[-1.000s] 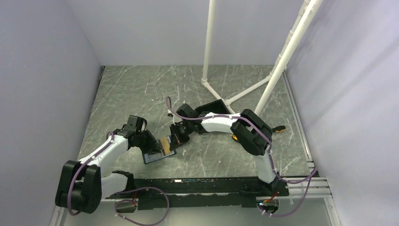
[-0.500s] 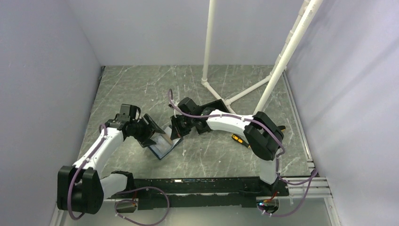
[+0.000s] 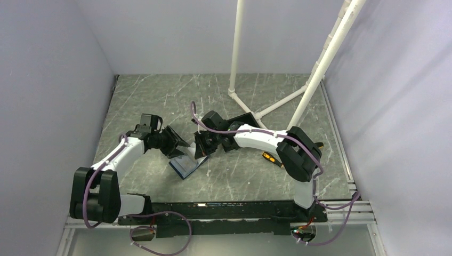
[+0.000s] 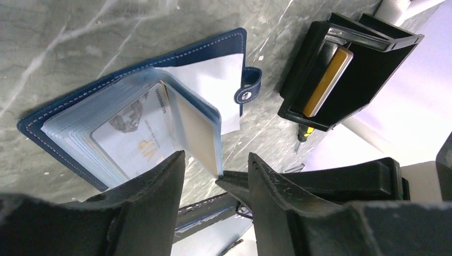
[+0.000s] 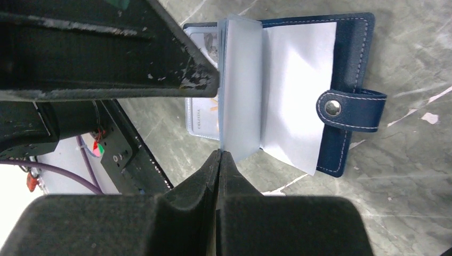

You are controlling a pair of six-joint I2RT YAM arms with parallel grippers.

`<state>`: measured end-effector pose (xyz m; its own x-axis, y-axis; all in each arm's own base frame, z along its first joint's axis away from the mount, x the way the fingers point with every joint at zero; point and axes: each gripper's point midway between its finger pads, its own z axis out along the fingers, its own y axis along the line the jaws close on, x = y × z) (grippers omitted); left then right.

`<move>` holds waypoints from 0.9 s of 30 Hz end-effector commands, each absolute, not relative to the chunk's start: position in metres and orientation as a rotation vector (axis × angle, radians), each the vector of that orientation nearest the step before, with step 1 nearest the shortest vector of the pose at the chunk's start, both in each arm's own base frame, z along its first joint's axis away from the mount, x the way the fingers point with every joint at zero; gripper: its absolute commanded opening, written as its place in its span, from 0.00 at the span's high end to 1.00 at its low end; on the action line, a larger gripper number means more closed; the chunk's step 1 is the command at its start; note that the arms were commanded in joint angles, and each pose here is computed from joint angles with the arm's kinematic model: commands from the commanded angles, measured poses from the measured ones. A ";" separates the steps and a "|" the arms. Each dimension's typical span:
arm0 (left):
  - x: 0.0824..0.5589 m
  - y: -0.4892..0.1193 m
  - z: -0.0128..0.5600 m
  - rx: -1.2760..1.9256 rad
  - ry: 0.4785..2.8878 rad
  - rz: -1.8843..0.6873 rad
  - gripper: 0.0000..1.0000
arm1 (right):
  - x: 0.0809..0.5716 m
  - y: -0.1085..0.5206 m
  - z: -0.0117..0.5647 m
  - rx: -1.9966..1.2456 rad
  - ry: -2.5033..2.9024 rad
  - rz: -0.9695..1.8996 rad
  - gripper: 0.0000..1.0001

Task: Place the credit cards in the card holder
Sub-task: Turn over the card slot in the card holder.

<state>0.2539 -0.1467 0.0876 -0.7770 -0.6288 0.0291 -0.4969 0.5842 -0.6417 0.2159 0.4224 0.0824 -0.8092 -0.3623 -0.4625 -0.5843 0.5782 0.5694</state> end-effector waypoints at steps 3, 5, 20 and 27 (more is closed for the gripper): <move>0.266 -0.143 0.084 -0.849 2.586 -0.928 0.51 | 0.210 0.433 0.091 -0.846 2.478 1.135 1.00; 0.262 -0.141 0.080 -0.837 2.602 -0.910 0.54 | 0.210 0.433 0.091 -0.851 2.479 1.129 1.00; 0.235 -0.128 0.048 -0.781 2.692 -0.778 0.71 | 0.213 0.431 0.095 -0.904 2.454 1.076 0.67; 0.231 -0.126 0.045 -0.789 2.697 -0.760 0.70 | 0.224 0.424 0.088 -0.963 2.413 0.948 0.50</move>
<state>0.2324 -0.1292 0.0454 -0.8213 -0.5693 -0.0375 -0.4598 0.6993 -0.5473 0.2101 0.4201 0.0767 -0.7632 -0.4439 -0.4695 -0.6457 0.5526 0.5270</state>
